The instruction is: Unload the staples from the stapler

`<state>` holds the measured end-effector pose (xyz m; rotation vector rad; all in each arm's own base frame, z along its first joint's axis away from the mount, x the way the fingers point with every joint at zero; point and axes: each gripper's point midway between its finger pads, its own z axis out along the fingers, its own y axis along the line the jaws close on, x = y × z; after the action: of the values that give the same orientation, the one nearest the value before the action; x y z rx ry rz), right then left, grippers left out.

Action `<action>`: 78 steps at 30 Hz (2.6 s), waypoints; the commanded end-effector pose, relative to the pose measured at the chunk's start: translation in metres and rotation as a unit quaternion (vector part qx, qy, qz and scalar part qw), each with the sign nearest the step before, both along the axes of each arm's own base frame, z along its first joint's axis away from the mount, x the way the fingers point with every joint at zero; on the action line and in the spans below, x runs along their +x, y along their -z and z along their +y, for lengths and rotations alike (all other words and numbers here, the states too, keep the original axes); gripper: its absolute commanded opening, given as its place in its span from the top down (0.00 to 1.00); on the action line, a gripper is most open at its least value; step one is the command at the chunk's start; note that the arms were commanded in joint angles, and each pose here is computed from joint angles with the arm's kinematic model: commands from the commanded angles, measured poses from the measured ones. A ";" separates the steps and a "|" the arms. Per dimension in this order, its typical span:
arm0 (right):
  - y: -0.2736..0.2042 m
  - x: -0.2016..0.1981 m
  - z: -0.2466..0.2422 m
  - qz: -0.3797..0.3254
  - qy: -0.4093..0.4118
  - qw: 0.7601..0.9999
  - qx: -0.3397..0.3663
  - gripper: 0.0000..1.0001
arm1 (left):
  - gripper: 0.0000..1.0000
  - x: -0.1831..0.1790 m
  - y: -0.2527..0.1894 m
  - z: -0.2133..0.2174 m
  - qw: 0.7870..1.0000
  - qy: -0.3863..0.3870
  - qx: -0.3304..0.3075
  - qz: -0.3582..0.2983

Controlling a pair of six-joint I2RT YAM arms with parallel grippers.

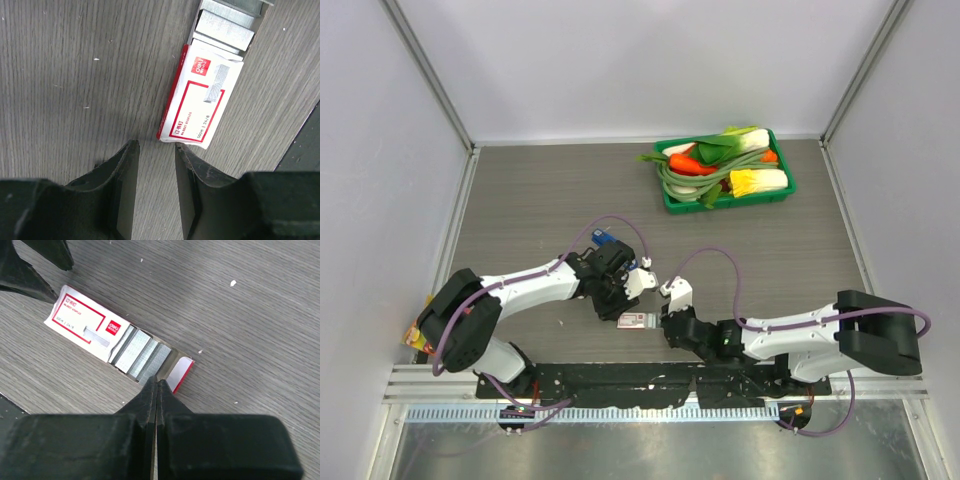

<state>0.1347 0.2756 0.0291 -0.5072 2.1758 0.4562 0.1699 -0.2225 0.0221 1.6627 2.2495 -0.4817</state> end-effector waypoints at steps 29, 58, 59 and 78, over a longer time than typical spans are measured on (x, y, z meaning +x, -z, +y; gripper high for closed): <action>-0.023 0.008 0.009 -0.016 0.013 0.999 0.035 0.99 | 0.62 0.003 -0.007 -0.010 1.000 0.008 -0.026 -0.015; -0.012 0.007 0.019 -0.006 0.003 1.000 0.027 0.86 | 0.62 0.003 -0.006 -0.008 1.000 0.009 -0.023 -0.018; -0.013 0.007 0.020 -0.008 0.003 1.000 0.028 0.84 | 0.62 0.002 -0.006 -0.007 1.000 0.009 -0.023 -0.017; -0.019 0.011 0.025 -0.020 -0.001 1.000 0.023 0.81 | 0.62 0.002 -0.006 -0.008 0.999 0.011 -0.025 -0.017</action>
<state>0.1383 0.2862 0.0314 -0.5069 2.1691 0.4673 0.1679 -0.2211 0.0197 1.6666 2.2474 -0.4857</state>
